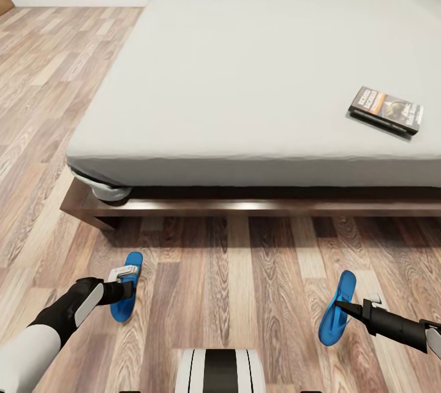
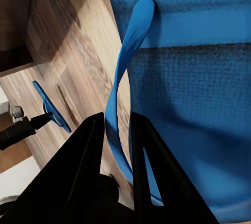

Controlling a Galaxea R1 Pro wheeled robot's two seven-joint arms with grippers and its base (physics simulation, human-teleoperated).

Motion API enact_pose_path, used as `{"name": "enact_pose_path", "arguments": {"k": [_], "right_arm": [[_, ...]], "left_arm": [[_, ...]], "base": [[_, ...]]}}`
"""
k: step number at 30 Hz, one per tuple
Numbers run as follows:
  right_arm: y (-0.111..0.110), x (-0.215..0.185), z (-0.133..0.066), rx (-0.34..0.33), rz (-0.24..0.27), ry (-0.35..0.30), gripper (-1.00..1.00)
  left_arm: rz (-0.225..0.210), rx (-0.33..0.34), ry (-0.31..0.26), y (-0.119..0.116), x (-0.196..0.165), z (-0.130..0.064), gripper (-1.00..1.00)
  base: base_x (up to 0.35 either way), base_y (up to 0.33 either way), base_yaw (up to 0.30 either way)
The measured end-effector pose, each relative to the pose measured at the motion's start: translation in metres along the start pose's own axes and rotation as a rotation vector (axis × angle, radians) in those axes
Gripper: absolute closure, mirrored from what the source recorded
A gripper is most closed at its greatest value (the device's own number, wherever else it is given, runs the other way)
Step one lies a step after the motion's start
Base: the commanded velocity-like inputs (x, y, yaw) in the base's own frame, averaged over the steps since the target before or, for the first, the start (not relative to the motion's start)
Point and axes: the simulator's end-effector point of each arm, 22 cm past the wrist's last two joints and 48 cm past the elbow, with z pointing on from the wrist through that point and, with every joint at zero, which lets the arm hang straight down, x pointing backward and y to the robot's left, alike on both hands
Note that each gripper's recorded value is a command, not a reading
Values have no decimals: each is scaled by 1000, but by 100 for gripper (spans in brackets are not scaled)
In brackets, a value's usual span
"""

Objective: In the bedroom, move the book from the bed onto either nightstand, and place the two sandals side by side next to the bed.

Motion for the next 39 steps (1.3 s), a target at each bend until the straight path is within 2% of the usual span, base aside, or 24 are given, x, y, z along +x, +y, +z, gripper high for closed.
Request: {"name": "enact_pose_path", "arguments": {"k": [6, 16, 36, 39], "right_arm": [[0, 0, 0, -1, 0, 0, 100], [0, 0, 0, -1, 0, 0, 100], [0, 0, 0, -1, 0, 0, 100], [-5, 3, 2, 7, 8, 7, 100]], "left_arm": [[-6, 4, -2, -1, 0, 0, 100], [-10, 5, -3, -2, -1, 0, 100], [-17, 7, -5, -1, -2, 0, 100], [-18, 5, 8, -1, 4, 5, 100]], "base": [[30, 10, 0], [176, 122, 0], [6, 3, 0], [0, 0, 0]]}}
